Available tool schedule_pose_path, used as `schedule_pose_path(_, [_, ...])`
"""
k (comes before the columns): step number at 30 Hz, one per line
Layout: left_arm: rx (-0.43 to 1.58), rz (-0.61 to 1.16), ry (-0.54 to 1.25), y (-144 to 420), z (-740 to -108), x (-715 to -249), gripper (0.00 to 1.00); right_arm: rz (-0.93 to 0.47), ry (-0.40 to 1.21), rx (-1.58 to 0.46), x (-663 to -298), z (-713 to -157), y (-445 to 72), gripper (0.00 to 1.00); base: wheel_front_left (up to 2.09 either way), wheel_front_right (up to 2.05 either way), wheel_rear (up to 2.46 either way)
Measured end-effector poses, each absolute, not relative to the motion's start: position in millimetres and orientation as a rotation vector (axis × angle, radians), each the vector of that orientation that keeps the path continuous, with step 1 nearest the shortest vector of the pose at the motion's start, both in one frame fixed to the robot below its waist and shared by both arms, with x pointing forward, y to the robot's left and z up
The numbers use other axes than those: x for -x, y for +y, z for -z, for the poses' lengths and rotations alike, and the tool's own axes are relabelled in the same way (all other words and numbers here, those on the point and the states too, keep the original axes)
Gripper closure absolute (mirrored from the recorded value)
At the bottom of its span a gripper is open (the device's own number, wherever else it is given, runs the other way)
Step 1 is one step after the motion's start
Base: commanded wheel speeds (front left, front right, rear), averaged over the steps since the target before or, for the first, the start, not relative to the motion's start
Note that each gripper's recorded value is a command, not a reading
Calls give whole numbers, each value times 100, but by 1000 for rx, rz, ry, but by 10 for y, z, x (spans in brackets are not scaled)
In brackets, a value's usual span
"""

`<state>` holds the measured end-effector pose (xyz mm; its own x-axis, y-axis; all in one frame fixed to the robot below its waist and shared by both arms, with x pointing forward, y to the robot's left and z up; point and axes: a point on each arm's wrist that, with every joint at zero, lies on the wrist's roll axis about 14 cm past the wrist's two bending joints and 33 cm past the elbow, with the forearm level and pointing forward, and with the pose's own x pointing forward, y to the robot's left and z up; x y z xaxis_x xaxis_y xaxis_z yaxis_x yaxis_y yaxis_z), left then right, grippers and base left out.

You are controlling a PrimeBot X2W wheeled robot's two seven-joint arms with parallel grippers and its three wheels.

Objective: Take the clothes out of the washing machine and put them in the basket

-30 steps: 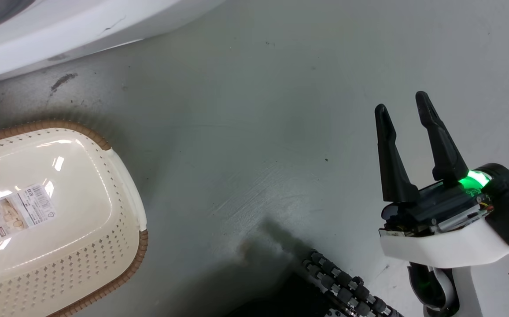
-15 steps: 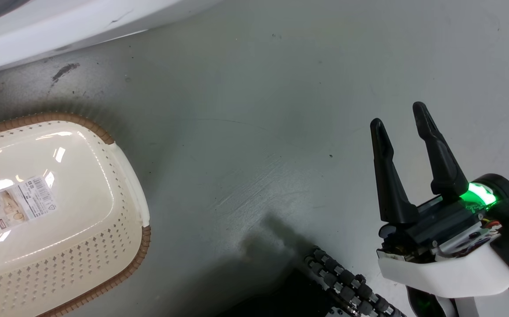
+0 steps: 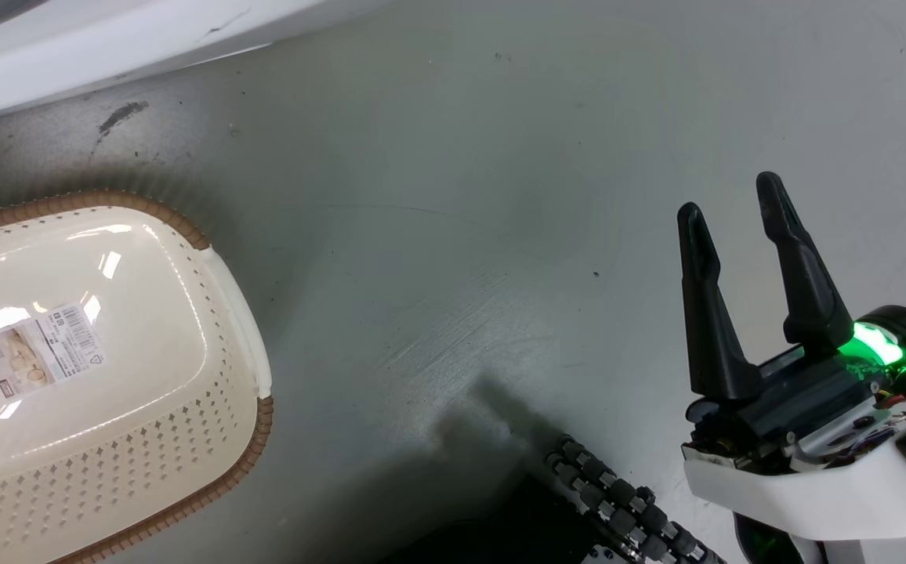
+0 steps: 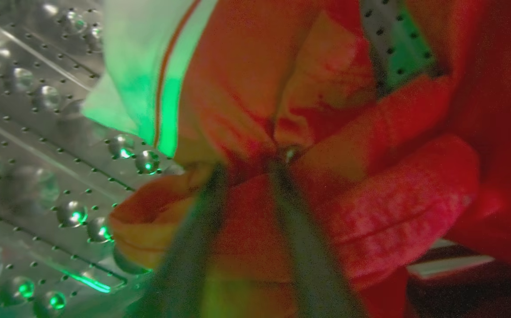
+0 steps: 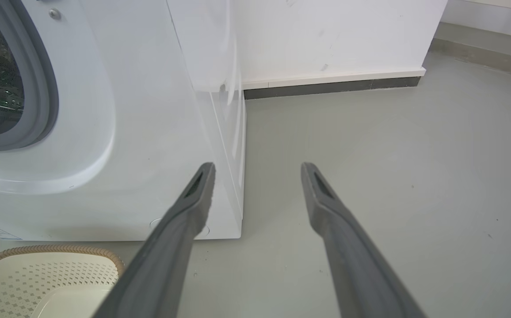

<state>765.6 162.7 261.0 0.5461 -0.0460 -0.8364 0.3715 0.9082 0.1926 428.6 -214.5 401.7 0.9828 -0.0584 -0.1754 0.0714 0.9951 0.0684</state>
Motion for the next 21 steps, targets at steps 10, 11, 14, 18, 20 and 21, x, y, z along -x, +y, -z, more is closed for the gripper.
schedule_pose_path(10, [-388,278,880,1631,-2714,-7732,100,70,166,-72,-4298,-4042,-2173,0,0,0,0])
schedule_pose_path(11, [-386,278,867,1633,-2742,-7748,100,72,162,-74,-4305,-4053,-2181,0,0,0,0])
schedule_pose_path(14, [-391,279,826,1641,-2831,-7787,100,67,145,-71,-4330,-4108,-2184,0,0,0,0])
schedule_pose_path(18, [-399,287,723,1625,-3103,-7894,100,71,113,-72,-4351,-4218,-2212,0,0,0,0])
schedule_pose_path(20, [-384,298,666,1575,-3266,-7935,100,75,103,-62,-4345,-4264,-2240,0,0,0,0])
schedule_pose_path(21, [-379,308,631,1544,-3355,-7950,100,75,95,-54,-4353,-4292,-2250,0,0,0,0])
